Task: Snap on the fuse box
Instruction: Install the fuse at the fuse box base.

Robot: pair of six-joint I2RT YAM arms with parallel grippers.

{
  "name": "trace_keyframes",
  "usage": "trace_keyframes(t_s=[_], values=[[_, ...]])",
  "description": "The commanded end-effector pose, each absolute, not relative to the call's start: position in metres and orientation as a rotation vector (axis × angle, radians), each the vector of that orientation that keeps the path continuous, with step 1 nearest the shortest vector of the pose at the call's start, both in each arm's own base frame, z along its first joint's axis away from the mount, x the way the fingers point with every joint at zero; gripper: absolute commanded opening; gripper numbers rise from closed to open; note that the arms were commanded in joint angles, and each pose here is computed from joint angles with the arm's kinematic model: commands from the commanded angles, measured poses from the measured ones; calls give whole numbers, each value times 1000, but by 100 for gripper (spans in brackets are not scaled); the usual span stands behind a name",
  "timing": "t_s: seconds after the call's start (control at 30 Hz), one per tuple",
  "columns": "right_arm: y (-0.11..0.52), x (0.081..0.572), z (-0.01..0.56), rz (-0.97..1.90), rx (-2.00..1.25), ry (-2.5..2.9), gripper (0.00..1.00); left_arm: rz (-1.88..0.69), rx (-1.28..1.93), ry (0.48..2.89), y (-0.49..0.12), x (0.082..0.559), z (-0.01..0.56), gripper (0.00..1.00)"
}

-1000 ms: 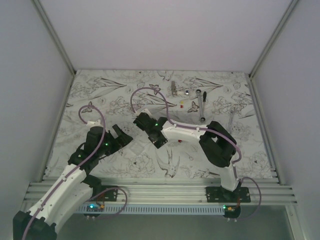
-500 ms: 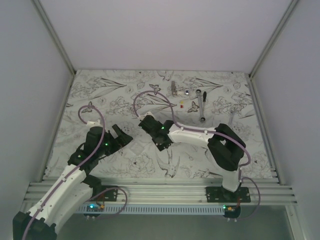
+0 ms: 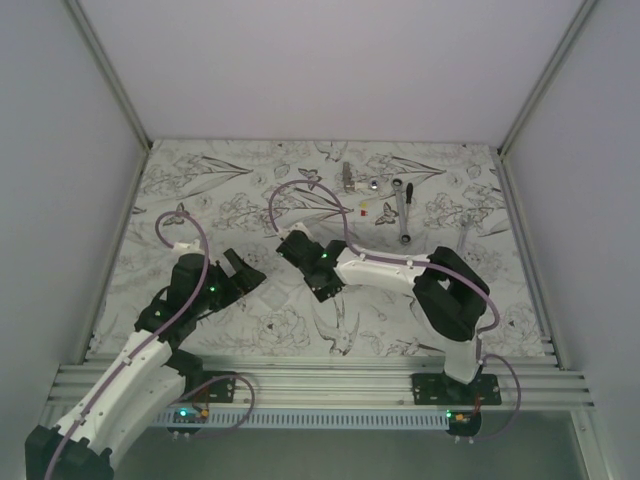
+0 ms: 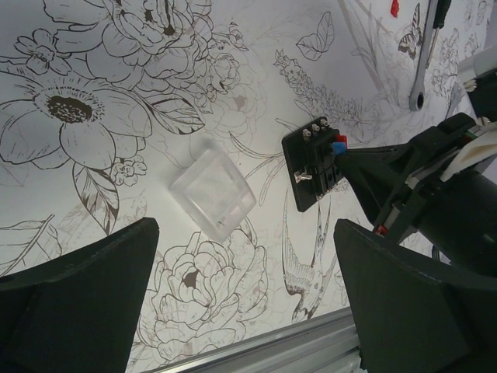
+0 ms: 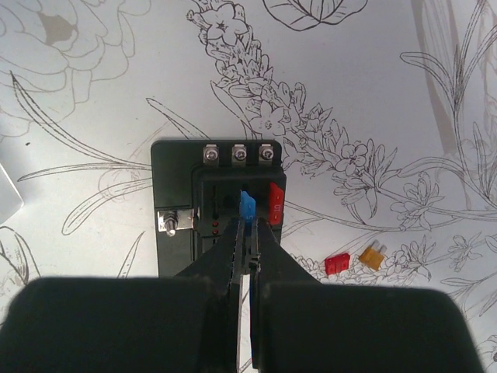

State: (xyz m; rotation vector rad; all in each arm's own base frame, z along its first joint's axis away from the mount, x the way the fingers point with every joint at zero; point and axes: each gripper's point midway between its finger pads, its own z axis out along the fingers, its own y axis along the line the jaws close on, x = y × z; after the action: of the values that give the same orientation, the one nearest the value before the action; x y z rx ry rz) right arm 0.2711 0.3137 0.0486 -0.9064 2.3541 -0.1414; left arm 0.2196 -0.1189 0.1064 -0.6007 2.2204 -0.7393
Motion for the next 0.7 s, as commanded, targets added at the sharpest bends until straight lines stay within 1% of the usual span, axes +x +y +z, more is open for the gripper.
trace_keyframes(t_s=[0.0,0.23,0.67], values=[[323,276,49,-137,-855,2362,0,-737,-624,2247,-117,214,98,100],[322,277,49,-151,-831,2361,0,-737,-624,2249,-118,214,98,100],[323,281,73,-113,-831,2303,0,-735,-626,2247,-117,215,100,100]])
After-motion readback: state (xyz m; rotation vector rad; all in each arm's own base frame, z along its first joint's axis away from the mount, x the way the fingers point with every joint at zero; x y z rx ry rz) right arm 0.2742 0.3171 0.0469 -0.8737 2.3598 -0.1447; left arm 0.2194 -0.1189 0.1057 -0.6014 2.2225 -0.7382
